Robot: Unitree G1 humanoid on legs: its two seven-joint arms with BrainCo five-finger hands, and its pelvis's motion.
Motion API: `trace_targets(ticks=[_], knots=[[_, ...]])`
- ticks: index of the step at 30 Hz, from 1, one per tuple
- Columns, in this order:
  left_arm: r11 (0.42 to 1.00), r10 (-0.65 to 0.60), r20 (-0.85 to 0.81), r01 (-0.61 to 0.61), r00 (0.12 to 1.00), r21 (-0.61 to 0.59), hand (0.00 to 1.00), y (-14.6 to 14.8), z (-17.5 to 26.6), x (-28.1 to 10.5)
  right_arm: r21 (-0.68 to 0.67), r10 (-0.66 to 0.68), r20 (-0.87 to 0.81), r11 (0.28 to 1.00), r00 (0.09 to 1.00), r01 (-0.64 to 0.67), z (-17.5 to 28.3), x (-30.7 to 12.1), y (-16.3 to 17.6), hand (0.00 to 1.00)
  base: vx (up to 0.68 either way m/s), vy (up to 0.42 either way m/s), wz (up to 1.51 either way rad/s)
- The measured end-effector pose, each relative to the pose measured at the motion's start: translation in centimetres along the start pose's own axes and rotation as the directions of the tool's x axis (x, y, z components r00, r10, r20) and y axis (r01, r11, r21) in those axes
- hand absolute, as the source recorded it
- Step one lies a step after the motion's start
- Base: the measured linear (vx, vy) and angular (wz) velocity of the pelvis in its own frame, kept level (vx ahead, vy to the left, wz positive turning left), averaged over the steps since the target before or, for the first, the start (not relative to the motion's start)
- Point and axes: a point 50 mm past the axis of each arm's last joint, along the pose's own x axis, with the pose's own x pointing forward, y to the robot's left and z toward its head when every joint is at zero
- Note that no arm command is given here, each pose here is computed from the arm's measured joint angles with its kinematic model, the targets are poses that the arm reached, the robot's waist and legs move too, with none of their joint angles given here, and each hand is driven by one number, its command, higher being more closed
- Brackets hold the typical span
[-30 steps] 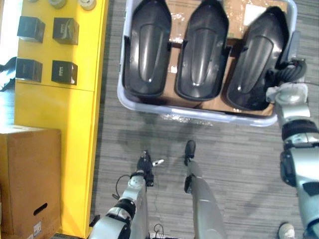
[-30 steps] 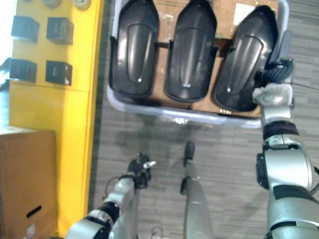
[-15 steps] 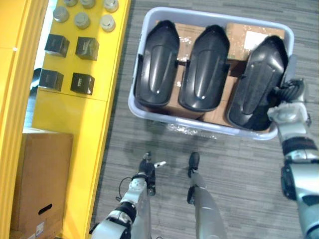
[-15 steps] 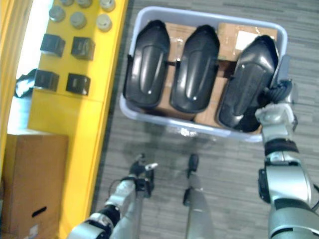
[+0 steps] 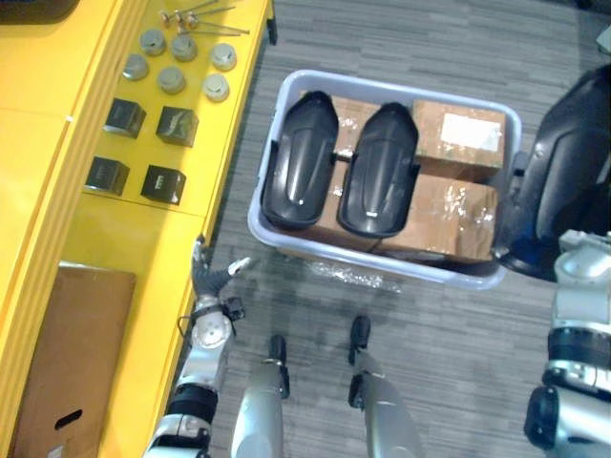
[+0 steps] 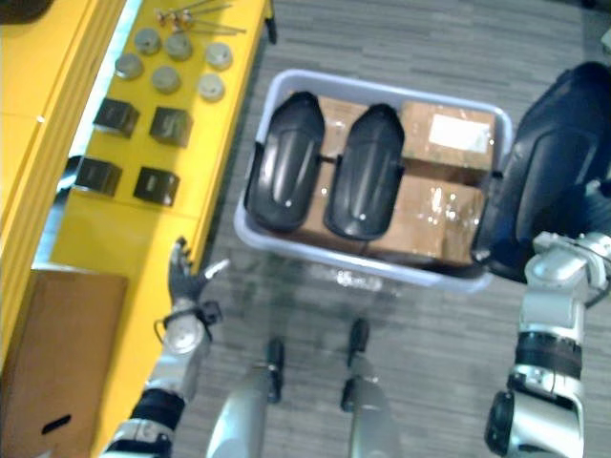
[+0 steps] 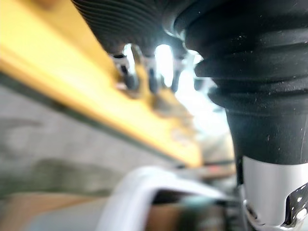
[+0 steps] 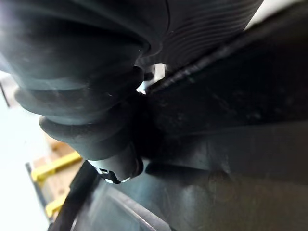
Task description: Walk over and take plastic housings, then place them on the shelf
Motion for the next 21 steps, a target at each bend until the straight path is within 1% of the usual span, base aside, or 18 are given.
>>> trace_targets(ticks=[1,2,4,5,7,10,12,13,15,16,18,19,21], knots=[[1.000,-0.015,0.057,0.015,0.998,-0.001,0.00,-0.2,1.2,-0.1,-0.012,-0.012,-0.006,1.000,1.000,0.011,-0.5,-0.3,-0.4,1.00,0.02,-0.008,0.22],[1.000,-0.025,0.080,0.026,0.996,-0.009,0.00,-0.4,1.7,-0.2,-0.020,-0.019,0.000,1.000,1.000,0.019,-0.6,-0.5,-0.7,1.00,0.00,0.001,0.16],[0.998,-0.047,0.145,0.054,0.988,-0.039,0.00,-0.7,3.3,-0.6,-0.023,-0.028,0.042,0.999,0.999,0.029,-0.1,-1.2,-1.0,1.00,0.00,0.002,0.08],[0.997,-0.061,0.155,0.068,0.986,-0.042,0.00,-1.0,3.5,-0.8,-0.023,-0.032,0.055,0.999,0.998,0.034,0.1,-1.3,-1.0,1.00,0.02,0.008,0.09],[0.987,-0.133,0.175,0.146,0.976,-0.064,0.00,-1.9,4.1,-1.7,-0.034,-0.034,0.116,0.999,0.993,0.038,1.1,-2.0,-1.1,1.00,0.03,0.023,0.12],[0.968,-0.205,0.204,0.228,0.957,-0.101,0.00,-2.7,5.0,-2.3,-0.041,-0.026,0.194,0.999,0.981,0.035,2.5,-2.7,-0.9,1.00,0.04,0.031,0.13],[0.922,-0.296,0.202,0.334,0.934,-0.196,0.00,-4.2,5.4,-2.7,-0.031,-0.005,0.268,0.999,0.964,0.014,4.1,-3.8,-0.3,1.00,0.01,0.041,-0.01],[0.904,-0.326,0.204,0.368,0.923,-0.219,0.00,-4.7,5.6,-2.8,-0.028,0.002,0.286,1.000,0.958,0.006,4.5,-4.2,-0.1,1.00,0.00,0.040,0.01],[0.808,-0.455,0.238,0.510,0.858,-0.296,0.00,-6.9,6.7,-3.1,-0.011,0.031,0.358,1.000,0.933,-0.029,6.1,-5.7,0.8,1.00,-0.01,0.038,-0.01],[0.783,-0.486,0.250,0.544,0.837,-0.301,0.00,-7.5,7.0,-3.2,-0.003,0.041,0.374,0.999,0.927,-0.043,6.5,-6.1,1.1,1.00,-0.03,0.039,-0.08],[0.697,-0.581,0.292,0.650,0.759,-0.302,0.00,-9.7,8.2,-3.6,0.040,0.058,0.420,0.996,0.906,-0.082,8.0,-7.6,1.7,1.00,-0.05,0.055,-0.15],[0.682,-0.598,0.296,0.667,0.745,-0.300,0.00,-10.2,8.4,-3.8,0.052,0.062,0.428,0.994,0.902,-0.093,8.3,-7.9,1.8,1.00,-0.06,0.074,-0.20],[0.645,-0.648,0.286,0.708,0.706,-0.287,0.00,-12.2,8.6,-4.1,0.098,0.058,0.453,0.988,0.890,-0.115,9.5,-9.0,2.0,1.00,-0.05,0.069,-0.08]])
